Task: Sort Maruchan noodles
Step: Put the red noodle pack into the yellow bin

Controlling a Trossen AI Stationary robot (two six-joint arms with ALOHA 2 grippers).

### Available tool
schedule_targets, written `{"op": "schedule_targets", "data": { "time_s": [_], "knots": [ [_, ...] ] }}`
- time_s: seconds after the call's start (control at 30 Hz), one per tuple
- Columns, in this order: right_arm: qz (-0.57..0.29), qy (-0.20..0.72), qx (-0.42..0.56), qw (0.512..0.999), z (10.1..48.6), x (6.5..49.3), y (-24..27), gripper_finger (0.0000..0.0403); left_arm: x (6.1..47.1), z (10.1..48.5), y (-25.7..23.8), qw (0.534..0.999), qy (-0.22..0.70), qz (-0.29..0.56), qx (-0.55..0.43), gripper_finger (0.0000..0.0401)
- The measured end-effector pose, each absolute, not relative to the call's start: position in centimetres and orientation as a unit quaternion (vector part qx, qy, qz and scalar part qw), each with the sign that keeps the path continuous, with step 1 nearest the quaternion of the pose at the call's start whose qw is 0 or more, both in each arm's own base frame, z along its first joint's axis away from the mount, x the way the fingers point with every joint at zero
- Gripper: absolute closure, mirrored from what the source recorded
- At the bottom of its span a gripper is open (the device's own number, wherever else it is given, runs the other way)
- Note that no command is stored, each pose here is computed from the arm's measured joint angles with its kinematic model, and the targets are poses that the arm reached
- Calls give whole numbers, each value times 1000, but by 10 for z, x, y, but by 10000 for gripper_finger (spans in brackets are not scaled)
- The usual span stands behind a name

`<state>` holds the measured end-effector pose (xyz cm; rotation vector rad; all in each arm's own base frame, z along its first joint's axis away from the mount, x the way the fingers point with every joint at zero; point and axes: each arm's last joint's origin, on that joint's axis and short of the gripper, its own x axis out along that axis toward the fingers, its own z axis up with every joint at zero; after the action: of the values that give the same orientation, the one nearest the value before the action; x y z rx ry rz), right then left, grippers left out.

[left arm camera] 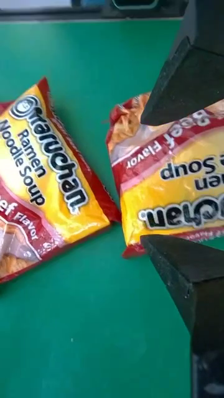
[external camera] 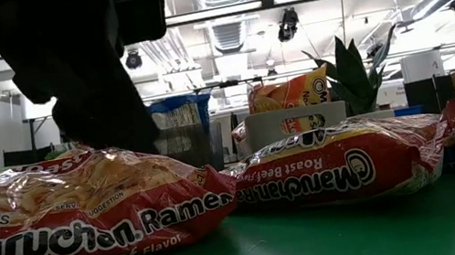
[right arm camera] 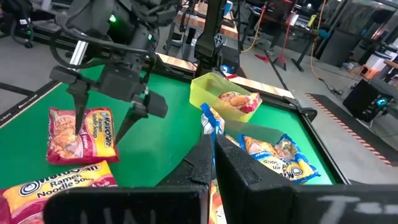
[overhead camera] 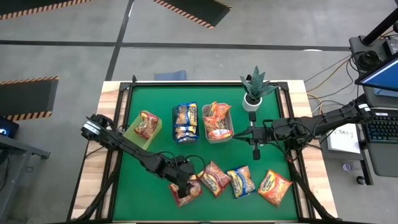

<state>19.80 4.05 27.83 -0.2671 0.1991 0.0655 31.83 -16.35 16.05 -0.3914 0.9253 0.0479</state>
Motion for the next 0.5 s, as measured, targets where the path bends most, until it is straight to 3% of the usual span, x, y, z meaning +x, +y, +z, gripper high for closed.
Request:
{"op": "schedule_targets", "data": {
  "time_s": [0.3,0.5],
  "knots": [
    [32,99,-131,986,278,198,41,394,310,142,-161,881,412,15,-233,121],
    [32,99,-130,986,278,198,41,394,304,133,-158,884,397,9,-246,159]
  ]
}}
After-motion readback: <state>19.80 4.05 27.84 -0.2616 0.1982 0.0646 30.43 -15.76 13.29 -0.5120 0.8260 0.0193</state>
